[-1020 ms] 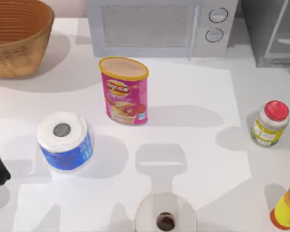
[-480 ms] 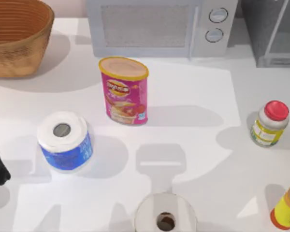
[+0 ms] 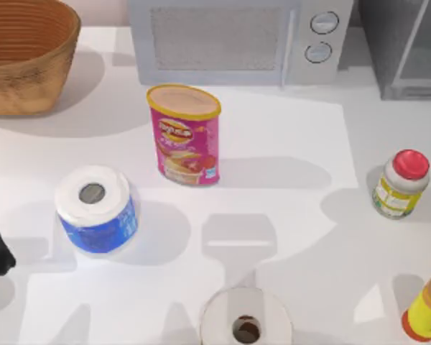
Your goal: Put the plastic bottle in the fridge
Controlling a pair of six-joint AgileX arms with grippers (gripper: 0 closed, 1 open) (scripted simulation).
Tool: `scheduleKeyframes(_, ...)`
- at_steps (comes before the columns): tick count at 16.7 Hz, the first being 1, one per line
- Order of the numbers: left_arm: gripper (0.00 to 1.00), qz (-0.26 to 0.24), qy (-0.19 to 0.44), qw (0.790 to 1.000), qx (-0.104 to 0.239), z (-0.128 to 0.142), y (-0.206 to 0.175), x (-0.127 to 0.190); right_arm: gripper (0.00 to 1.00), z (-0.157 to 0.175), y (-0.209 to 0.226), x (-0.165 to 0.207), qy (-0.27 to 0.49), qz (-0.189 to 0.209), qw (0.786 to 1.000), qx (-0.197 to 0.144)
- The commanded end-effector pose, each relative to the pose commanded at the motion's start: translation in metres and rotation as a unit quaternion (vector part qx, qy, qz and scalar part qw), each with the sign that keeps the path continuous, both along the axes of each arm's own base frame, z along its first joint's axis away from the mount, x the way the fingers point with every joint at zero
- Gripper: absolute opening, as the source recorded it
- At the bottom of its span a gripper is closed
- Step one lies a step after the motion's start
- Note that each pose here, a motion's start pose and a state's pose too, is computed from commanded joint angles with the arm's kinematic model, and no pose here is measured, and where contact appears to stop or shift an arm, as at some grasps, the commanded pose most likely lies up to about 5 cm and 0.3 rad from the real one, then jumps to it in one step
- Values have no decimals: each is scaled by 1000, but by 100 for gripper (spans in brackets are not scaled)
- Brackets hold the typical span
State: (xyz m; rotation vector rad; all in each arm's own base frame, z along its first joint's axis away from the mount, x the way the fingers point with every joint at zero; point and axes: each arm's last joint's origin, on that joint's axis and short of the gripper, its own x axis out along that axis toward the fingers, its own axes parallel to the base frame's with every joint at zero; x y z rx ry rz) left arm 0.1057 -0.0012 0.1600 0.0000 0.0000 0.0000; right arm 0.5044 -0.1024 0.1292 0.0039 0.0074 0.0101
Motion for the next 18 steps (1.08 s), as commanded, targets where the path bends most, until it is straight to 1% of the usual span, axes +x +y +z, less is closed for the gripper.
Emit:
scheduleKeyframes(12, 100, 0, 0, 1000, 0, 0, 0, 0, 98, 0, 0, 0, 0, 0, 1000, 0)
scheduleKeyframes(13, 100, 0, 0, 1000, 0, 0, 0, 0, 100, 0, 0, 0, 0, 0, 1000, 0)
scheduleKeyframes(18, 100, 0, 0, 1000, 0, 0, 0, 0, 100, 0, 0, 0, 0, 0, 1000, 0)
